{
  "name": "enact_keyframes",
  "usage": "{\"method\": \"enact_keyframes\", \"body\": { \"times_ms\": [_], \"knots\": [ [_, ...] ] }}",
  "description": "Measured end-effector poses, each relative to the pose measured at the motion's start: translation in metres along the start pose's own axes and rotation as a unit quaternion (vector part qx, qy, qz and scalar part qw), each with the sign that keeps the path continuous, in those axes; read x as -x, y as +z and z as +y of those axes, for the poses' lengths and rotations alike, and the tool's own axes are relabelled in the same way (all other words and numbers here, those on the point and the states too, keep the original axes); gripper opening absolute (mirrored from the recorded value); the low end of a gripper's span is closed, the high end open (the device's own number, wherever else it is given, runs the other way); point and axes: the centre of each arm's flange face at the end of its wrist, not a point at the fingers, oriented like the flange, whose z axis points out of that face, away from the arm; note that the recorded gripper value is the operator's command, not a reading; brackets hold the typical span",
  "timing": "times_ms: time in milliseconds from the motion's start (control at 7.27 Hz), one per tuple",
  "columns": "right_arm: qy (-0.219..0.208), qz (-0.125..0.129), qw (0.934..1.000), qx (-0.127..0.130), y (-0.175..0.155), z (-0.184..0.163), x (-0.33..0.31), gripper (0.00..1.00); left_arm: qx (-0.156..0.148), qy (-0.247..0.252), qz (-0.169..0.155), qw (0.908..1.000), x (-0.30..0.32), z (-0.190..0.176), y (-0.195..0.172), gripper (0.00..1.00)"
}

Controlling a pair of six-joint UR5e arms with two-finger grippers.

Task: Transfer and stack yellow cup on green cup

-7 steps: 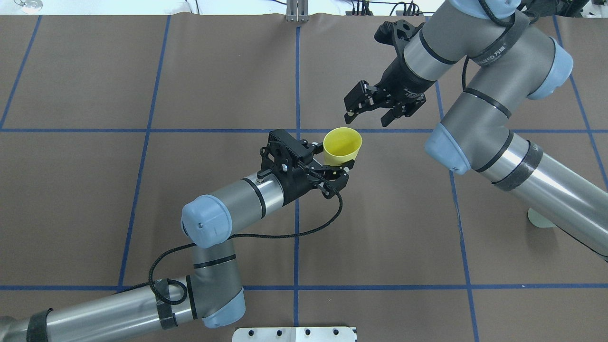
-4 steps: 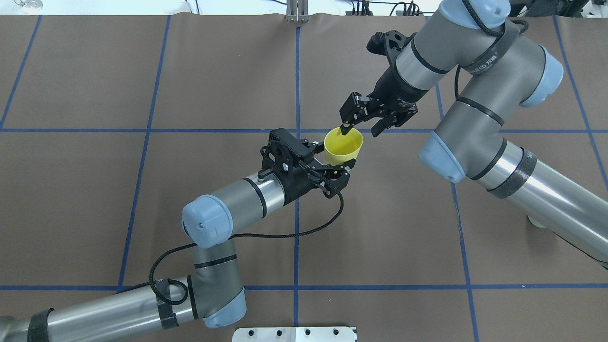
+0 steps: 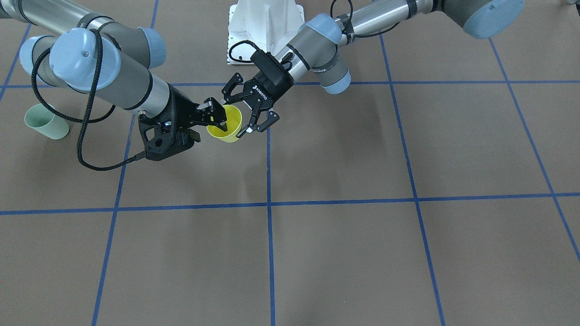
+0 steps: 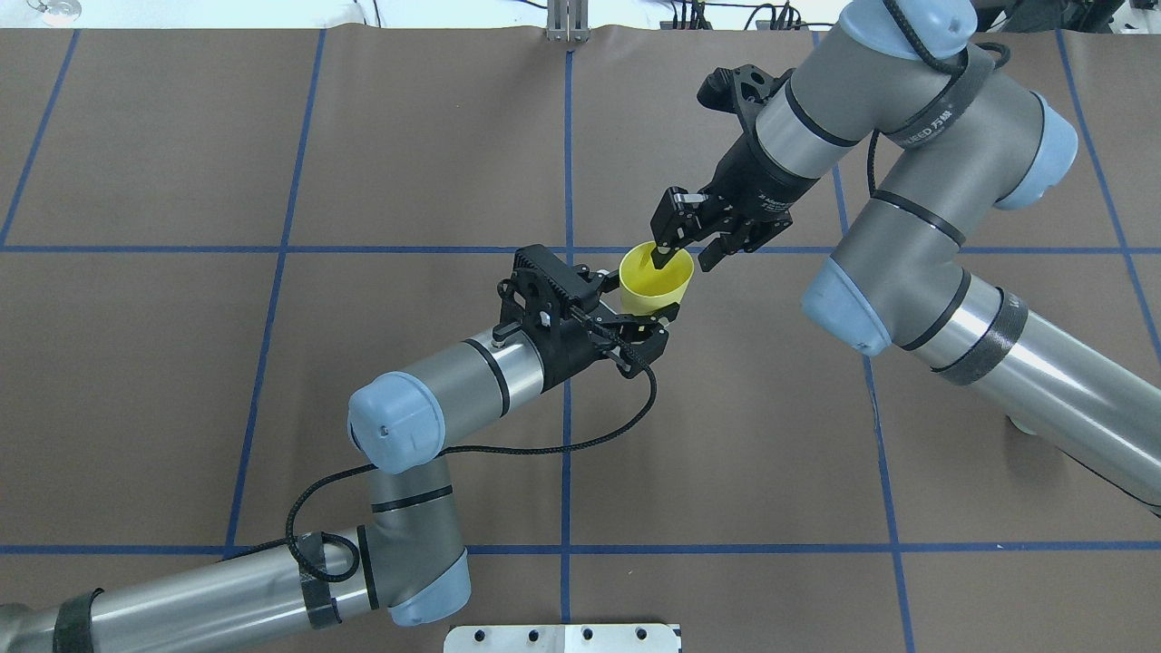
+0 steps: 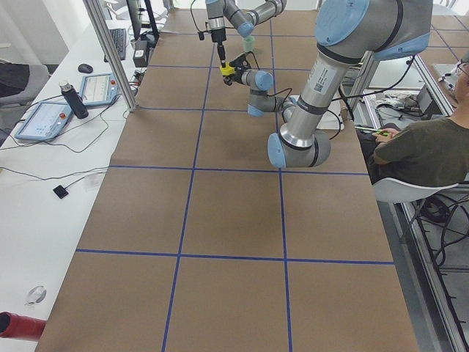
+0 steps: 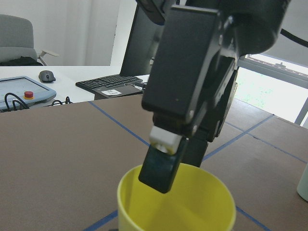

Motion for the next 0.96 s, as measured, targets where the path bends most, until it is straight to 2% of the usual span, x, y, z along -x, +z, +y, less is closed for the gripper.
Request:
{"method": "enact_keyframes", "body": {
  "times_ms": [138,275,413,963],
  "knots": [
    [0.0,0.0,1.0,0.0,0.0,0.001,0.0,0.1,0.0,0.0,0.0,1.0,0.0,0.0,0.0,0.34],
    [0.0,0.0,1.0,0.0,0.0,0.001,0.0,0.0,0.0,0.0,0.0,1.0,0.0,0.0,0.0,0.41],
    [0.0,0.0,1.0,0.0,0.0,0.001,-0.001,0.0,0.0,-0.001,0.001,1.0,-0.001,0.001,0.0,0.99],
    [0.0,-0.008,1.0,0.001,-0.011,0.0,-0.002,0.0,-0.013,-0.007,0.01,0.9998,-0.008,-0.007,-0.003,1.0]
  ]
}}
